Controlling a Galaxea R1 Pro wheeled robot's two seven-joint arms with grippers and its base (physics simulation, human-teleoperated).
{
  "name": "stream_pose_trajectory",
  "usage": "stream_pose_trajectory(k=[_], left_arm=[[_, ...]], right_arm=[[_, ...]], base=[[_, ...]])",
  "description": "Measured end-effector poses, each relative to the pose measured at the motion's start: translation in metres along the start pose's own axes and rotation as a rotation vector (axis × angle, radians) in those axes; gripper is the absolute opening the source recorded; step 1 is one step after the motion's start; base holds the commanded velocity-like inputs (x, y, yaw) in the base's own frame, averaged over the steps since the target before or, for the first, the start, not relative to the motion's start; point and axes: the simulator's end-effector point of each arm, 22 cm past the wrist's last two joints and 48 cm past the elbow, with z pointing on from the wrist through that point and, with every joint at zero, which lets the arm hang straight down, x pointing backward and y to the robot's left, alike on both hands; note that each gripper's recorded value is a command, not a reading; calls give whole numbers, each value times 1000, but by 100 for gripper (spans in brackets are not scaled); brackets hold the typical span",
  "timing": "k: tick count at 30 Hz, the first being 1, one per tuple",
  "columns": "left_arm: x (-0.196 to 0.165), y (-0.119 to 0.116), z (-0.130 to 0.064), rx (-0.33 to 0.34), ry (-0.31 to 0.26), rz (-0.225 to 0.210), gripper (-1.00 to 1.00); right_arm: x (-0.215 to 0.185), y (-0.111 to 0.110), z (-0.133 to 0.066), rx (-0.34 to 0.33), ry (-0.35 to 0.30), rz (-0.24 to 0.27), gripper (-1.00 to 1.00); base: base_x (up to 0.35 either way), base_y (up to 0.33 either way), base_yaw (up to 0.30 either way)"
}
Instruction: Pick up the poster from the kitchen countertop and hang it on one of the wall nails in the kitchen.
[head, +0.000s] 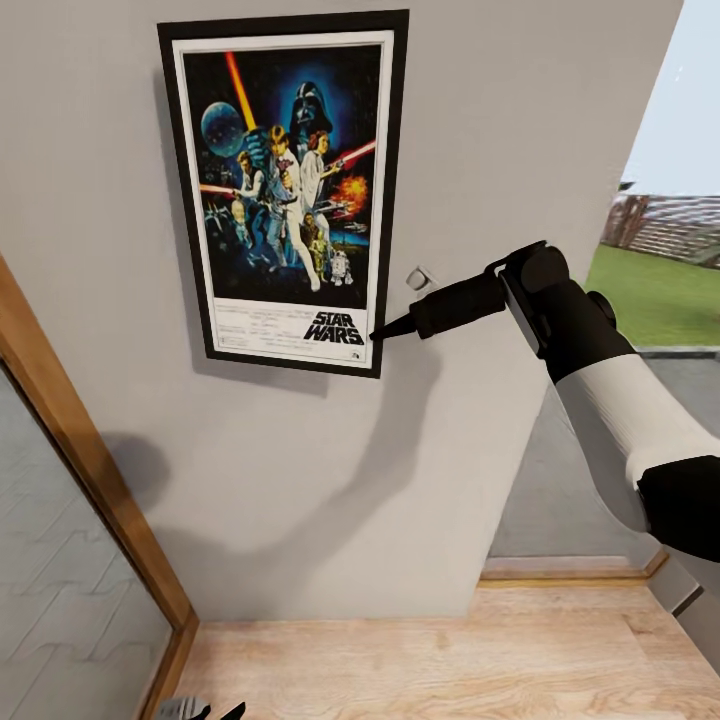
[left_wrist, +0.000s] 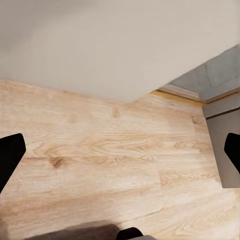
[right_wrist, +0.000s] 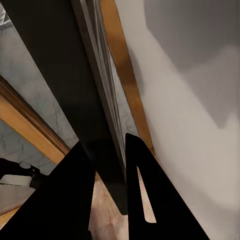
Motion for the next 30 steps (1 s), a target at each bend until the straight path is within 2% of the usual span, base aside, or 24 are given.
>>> stream_pose_trajectory(k=[7,30], left_arm=[[0,0,0,0,0,0,100],[3,-3,1,3,0,-6,100]], right_arm=[[0,0,0,0,0,-1,-100],[1,-5,-6,7,-17,8,-100]], base=[[107,0,0],[3,0,0]])
